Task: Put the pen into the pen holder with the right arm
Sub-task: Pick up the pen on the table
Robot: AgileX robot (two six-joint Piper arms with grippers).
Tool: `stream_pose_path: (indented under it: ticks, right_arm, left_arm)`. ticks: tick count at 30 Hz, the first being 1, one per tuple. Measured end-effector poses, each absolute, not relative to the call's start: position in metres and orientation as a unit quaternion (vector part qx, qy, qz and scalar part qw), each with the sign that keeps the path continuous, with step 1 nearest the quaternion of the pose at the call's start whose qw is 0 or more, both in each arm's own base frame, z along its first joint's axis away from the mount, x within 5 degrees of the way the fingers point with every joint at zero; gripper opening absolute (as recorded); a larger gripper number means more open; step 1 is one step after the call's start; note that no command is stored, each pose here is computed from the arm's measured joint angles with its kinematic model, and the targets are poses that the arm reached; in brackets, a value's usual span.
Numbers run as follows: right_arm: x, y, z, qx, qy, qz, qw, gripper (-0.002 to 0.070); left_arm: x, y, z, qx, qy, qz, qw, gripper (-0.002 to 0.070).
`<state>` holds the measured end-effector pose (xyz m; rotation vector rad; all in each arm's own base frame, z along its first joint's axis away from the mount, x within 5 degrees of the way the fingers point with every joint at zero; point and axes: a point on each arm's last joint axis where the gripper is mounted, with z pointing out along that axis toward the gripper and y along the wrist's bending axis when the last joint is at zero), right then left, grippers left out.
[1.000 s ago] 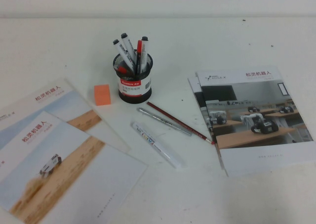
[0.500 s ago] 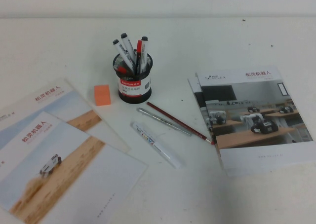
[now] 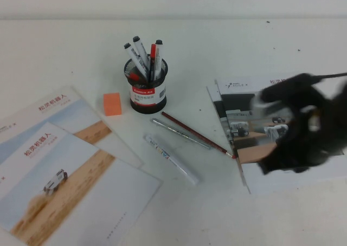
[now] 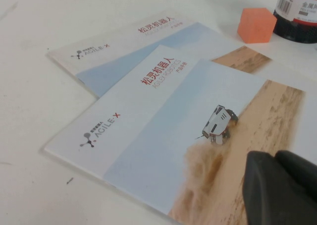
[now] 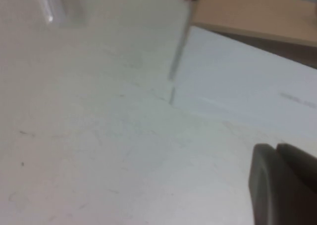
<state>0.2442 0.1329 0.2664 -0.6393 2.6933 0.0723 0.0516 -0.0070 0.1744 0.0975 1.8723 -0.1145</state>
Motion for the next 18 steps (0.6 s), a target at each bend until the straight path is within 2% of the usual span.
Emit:
stream_pose_path:
  ticks: [4, 8, 15, 18]
  right_arm:
    - [0.27, 0.164, 0.256, -0.292, 0.949, 0.007, 0.118, -0.0019]
    - [0.285, 0.189, 0.255, -0.351, 0.932, 0.029, 0.087, -0.0019]
    - [0.308, 0.225, 0.272, -0.425, 0.895, 0.115, 0.077, -0.0014]
    - [0.323, 0.236, 0.27, -0.438, 0.886, 0.122, 0.084, 0.0032]
  left_arm:
    - [0.052, -0.007, 0.174, 0.042, 0.804, -0.049, 0.59, -0.0001]
    - [0.052, -0.007, 0.174, 0.042, 0.804, -0.049, 0.59, -0.0001]
    - [0.052, -0.007, 0.174, 0.042, 0.804, -0.049, 0.59, -0.0001]
    - [0.052, -0.007, 0.174, 0.042, 0.804, -0.049, 0.59, -0.0001]
